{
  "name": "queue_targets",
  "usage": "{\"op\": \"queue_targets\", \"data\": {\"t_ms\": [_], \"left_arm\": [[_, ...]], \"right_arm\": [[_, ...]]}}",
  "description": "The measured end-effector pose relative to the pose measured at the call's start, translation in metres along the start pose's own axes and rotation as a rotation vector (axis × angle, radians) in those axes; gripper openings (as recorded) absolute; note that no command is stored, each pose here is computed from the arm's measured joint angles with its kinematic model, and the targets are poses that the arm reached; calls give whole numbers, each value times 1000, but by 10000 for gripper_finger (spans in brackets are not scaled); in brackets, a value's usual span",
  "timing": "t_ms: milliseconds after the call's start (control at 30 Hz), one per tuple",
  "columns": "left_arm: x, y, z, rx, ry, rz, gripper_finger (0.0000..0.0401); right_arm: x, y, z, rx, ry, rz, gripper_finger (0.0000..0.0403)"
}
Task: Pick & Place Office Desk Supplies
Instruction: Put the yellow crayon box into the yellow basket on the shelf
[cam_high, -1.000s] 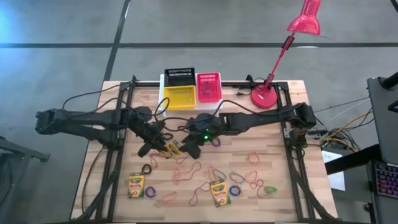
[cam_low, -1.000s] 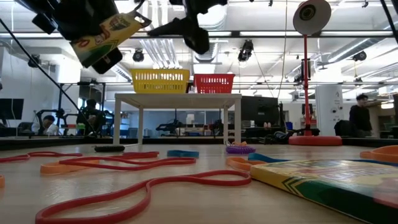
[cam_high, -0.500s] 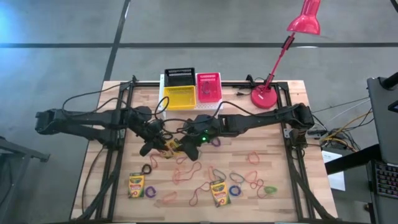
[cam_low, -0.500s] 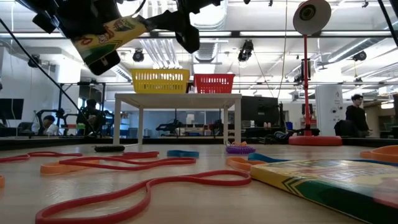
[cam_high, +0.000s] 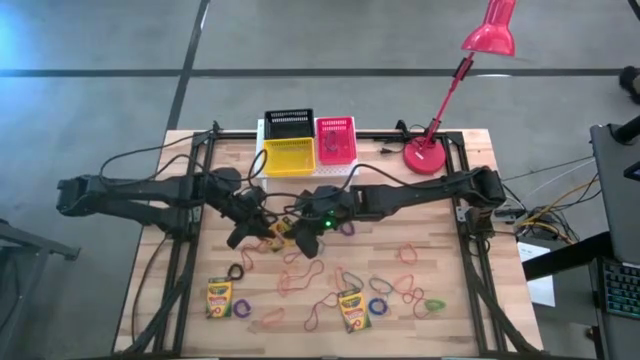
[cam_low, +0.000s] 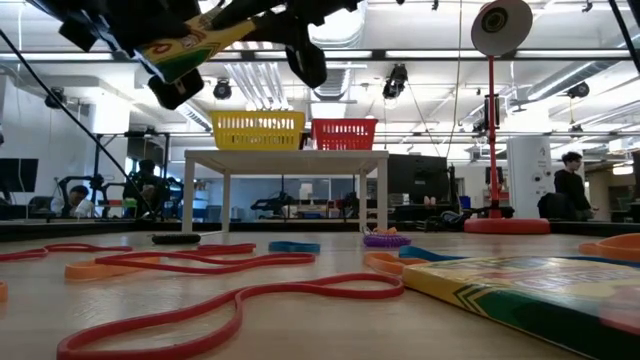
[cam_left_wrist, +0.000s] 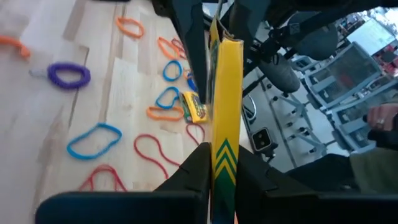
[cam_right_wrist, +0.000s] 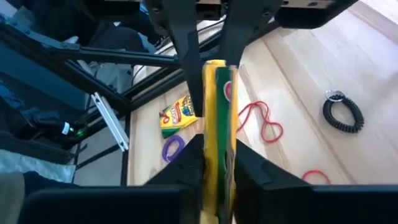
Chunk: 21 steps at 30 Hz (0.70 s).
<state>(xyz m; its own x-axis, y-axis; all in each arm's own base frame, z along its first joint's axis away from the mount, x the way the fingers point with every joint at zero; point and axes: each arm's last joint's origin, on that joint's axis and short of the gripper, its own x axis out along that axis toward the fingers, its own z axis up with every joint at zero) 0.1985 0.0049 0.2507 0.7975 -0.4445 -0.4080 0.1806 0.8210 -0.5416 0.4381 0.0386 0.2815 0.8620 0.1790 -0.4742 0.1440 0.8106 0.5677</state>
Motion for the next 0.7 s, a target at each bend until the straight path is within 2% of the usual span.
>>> {"op": "queue_targets", "data": {"t_ms": [67,267,367,467,633,700], "left_arm": [[-1,-1,2,22,-11,0,74],[-13,-9,17,53,-39,-12,168],[-29,-22,30,89,-28,52,193],[-50,-38,45,169,-23,206,197],[-82,-50,62,251,-39,632,179],[-90,-51,62,271,-36,762,169]], "right_arm": [[-4,1,1,32,2,-3,23],[-44,11,18,185,35,-82,27],[-66,19,35,226,29,-164,27],[-82,21,59,273,-45,-238,27],[-84,4,92,356,-213,-351,27],[-80,-10,101,382,-250,-394,27]]}}
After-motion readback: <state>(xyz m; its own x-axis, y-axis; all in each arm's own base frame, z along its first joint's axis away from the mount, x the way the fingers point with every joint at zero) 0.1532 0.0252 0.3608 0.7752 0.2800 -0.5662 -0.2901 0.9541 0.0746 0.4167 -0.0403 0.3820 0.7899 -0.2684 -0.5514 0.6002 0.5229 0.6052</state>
